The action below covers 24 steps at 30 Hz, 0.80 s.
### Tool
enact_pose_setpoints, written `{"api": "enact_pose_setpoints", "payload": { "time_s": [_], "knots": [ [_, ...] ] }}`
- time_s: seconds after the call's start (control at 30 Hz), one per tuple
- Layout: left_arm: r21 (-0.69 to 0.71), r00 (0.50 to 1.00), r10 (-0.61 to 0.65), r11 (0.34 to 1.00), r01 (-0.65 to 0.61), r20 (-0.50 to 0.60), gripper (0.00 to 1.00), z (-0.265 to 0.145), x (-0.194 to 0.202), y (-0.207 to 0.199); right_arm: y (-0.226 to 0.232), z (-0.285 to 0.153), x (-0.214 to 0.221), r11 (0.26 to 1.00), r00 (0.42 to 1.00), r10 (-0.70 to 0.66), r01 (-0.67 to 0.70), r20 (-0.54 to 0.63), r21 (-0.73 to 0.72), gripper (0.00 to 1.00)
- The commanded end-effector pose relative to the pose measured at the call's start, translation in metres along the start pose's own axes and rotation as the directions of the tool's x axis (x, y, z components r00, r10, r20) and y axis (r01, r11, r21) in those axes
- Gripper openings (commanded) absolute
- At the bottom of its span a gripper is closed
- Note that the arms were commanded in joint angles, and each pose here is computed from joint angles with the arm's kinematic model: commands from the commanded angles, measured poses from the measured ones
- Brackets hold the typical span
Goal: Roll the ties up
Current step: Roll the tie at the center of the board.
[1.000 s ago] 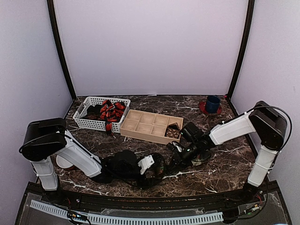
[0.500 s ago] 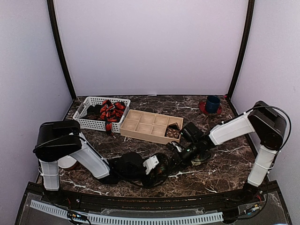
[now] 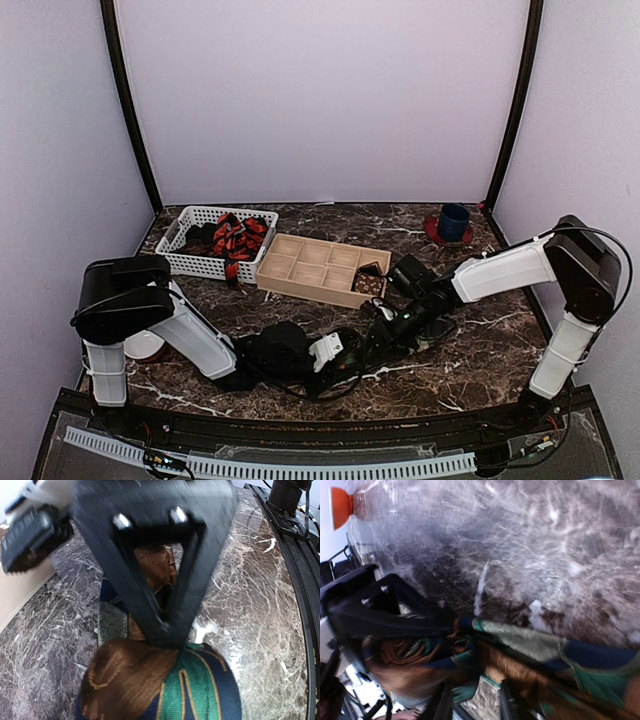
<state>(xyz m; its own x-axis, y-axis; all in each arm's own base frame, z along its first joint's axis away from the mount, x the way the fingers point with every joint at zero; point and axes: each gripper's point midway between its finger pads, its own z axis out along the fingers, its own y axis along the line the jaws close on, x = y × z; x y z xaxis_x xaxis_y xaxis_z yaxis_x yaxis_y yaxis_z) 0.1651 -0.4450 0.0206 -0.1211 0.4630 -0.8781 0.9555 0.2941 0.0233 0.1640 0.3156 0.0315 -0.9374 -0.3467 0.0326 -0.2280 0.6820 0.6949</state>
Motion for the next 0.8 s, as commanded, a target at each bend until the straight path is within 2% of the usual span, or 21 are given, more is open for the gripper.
{"api": "enact_pose_setpoints", "payload": {
  "time_s": [0.0, 0.2, 0.33, 0.5, 0.7, 0.77],
  "knots": [
    [0.065, 0.989, -0.013, 0.998, 0.023, -0.15, 0.27, -0.01, 0.037, -0.015, 0.022, -0.036, -0.021, 0.999, 0.994, -0.039, 0.039, 0.103, 0.008, 0.37],
    [0.034, 0.97, -0.056, 0.997, 0.066, -0.236, 0.27, -0.01, 0.047, -0.011, 0.047, -0.039, -0.02, 0.995, 0.995, -0.039, 0.047, 0.09, -0.093, 0.47],
    [0.021, 0.961, -0.092, 0.995, 0.101, -0.261, 0.28, -0.008, 0.049, -0.011, 0.05, -0.027, -0.01, 0.994, 0.998, -0.03, 0.035, 0.048, -0.107, 0.5],
    [0.006, 0.956, -0.119, 0.992, 0.126, -0.267, 0.28, -0.007, 0.048, -0.009, 0.046, -0.018, -0.006, 0.996, 0.999, -0.03, 0.032, 0.025, -0.083, 0.49],
    [0.02, 0.959, -0.122, 0.991, 0.131, -0.254, 0.27, -0.01, 0.05, -0.012, 0.018, -0.034, -0.034, 0.999, 0.992, 0.022, -0.019, 0.123, -0.029, 0.45],
    [0.017, 0.963, -0.116, 0.992, 0.124, -0.244, 0.27, -0.011, 0.047, -0.011, 0.004, -0.029, -0.034, 0.999, 0.992, 0.045, -0.046, 0.117, 0.001, 0.42]
  ]
}}
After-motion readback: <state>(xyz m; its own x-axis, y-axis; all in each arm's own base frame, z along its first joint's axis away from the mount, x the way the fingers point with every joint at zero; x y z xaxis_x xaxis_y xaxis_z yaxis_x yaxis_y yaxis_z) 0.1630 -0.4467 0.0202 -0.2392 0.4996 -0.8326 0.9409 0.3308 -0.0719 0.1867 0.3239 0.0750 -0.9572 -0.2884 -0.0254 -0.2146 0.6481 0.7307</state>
